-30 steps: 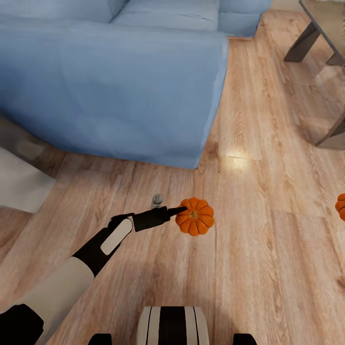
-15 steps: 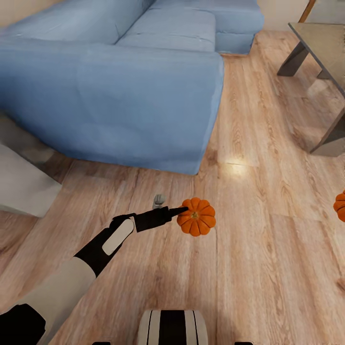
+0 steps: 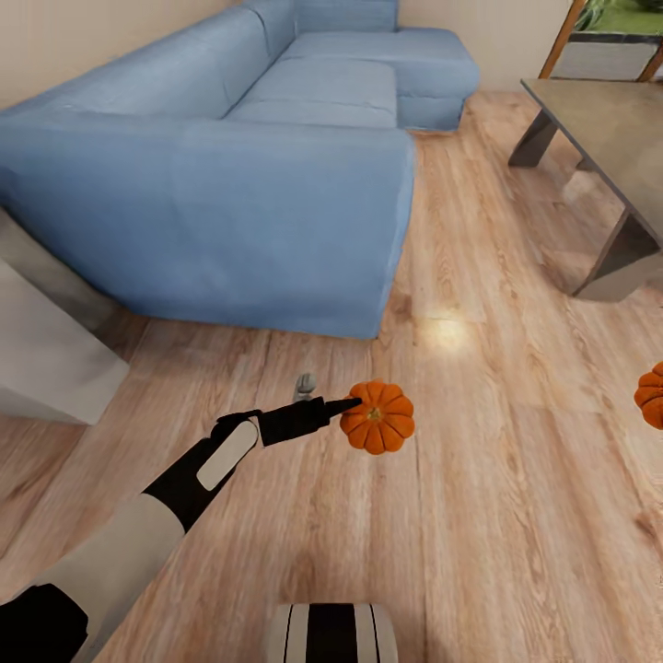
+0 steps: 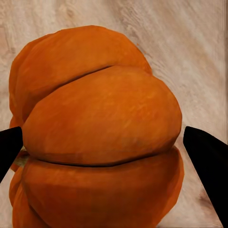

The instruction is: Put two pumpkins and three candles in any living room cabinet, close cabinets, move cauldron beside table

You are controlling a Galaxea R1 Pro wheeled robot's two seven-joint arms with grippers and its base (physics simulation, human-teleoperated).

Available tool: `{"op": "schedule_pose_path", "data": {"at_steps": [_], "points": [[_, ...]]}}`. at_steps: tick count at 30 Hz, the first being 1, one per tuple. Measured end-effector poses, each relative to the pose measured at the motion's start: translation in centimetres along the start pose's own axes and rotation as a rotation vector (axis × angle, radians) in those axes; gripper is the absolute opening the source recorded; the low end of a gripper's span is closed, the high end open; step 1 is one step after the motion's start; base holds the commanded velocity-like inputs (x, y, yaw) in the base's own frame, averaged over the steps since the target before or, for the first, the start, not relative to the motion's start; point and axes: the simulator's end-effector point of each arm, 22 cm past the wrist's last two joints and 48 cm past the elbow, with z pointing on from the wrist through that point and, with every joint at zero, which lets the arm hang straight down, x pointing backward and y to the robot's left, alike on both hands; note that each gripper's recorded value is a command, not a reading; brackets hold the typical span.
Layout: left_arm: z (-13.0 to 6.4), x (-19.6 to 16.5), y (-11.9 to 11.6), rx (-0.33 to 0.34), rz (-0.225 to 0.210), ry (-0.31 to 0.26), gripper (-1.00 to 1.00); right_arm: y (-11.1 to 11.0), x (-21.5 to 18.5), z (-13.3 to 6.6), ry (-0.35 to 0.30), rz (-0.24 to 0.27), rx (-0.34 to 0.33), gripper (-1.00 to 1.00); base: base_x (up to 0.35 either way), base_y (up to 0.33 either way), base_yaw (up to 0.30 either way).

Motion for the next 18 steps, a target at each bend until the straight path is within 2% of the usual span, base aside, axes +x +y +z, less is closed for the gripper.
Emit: {"op": "schedule_pose_path", "data": {"at_steps": [18], "points": [[-0.4, -2.0, -5.1, 0.023, 0.088, -0.013, -1.00, 0.1, -3.6, -3.7, -0.078, 0.028, -0.029, -1.00, 0.000, 0.000, -0.244]]}}
